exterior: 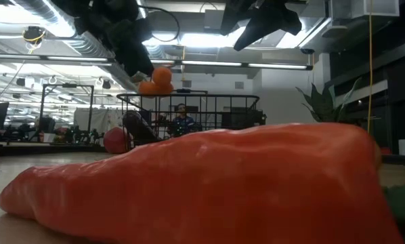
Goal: Build produce basket
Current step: Put the orange tangerines into the black wire basket, then put the green pear into the black wire basket
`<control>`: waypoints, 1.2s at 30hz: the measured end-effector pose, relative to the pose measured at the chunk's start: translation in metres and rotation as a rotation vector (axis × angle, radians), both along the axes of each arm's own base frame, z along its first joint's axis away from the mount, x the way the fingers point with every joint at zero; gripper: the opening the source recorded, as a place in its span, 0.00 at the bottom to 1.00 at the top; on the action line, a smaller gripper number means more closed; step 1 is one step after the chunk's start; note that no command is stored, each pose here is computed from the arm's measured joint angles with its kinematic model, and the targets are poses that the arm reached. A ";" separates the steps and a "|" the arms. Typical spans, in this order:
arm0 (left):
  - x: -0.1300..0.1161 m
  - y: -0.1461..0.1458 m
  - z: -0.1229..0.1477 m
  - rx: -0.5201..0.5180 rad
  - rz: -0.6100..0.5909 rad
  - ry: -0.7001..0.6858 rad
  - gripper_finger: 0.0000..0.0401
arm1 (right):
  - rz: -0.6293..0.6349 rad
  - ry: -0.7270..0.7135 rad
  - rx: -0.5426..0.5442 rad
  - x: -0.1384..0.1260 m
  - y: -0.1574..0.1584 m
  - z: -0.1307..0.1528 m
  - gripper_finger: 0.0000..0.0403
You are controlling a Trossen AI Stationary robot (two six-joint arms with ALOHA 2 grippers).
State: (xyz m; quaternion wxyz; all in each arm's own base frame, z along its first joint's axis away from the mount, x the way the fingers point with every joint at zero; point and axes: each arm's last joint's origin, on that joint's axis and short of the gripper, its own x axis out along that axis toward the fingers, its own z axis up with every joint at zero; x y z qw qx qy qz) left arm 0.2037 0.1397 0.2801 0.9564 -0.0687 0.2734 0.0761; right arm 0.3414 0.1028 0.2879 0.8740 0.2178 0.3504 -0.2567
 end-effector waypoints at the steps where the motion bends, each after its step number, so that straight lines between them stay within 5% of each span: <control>1: 0.000 -0.001 0.000 -0.001 -0.002 0.001 0.00 | 0.000 0.000 0.000 0.000 0.000 0.000 0.44; 9: 0.011 -0.010 -0.004 -0.005 -0.062 0.014 0.00 | -0.002 -0.001 0.001 0.000 0.000 0.000 0.44; 17: 0.022 -0.020 -0.004 0.169 -0.161 0.018 0.02 | -0.002 -0.009 0.004 0.001 0.000 0.000 0.44; 22: 0.028 -0.027 -0.001 0.184 -0.145 0.000 0.07 | -0.002 -0.009 0.004 0.001 0.000 0.000 0.44; 36: 0.032 -0.032 -0.001 0.135 -0.111 -0.014 0.33 | -0.002 -0.017 0.007 0.001 0.000 0.001 0.44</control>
